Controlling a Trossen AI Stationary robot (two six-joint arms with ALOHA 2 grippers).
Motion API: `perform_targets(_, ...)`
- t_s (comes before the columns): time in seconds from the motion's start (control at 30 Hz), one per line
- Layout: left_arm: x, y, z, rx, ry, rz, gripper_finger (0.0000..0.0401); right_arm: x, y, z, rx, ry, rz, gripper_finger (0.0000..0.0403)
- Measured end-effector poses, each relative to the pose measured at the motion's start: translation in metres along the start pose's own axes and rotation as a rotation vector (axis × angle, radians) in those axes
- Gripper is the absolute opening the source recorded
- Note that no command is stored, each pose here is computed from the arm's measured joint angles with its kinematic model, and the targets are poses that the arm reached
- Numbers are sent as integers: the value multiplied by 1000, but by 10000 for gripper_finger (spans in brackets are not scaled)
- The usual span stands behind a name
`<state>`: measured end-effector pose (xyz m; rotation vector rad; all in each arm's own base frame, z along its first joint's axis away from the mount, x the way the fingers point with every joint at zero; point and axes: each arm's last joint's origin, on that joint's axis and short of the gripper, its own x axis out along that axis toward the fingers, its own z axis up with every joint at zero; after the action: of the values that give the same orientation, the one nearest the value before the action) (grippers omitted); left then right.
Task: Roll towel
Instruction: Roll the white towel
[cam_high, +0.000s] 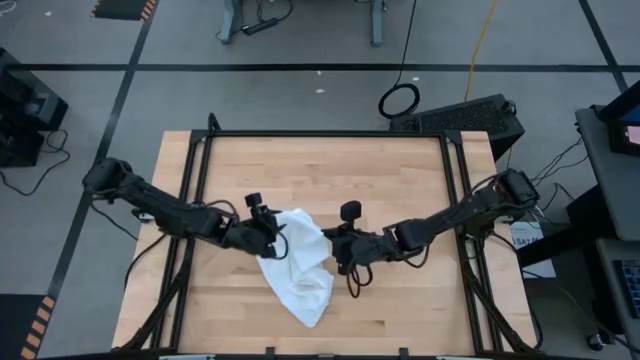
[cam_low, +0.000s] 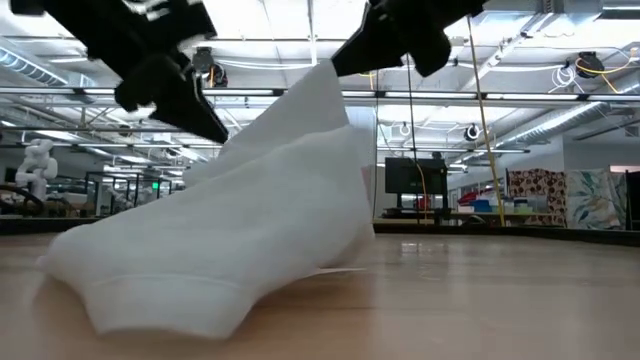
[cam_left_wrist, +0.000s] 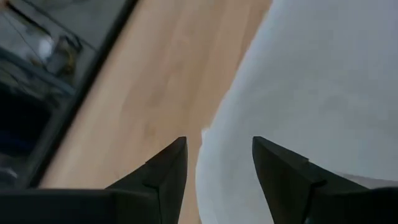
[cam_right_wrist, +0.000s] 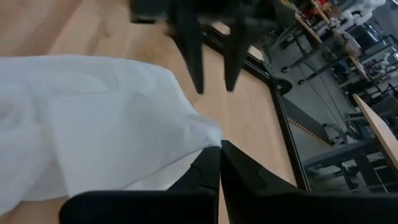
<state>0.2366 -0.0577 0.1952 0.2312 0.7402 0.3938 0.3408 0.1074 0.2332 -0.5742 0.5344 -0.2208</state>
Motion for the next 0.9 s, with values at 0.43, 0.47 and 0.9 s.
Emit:
perform_targets(0.43, 35, 22, -28, -134, -9, -229, 188, -18, 24, 4, -66, -28, 93, 0)
perform_targets(0.47, 35, 21, -25, -129, -45, -272, 188, -18, 24, 5, -60, -33, 107, 0)
perform_targets(0.9, 36, 23, -5, -43, -270, -381, 187, -16, 27, 6, 23, -67, 195, 0)
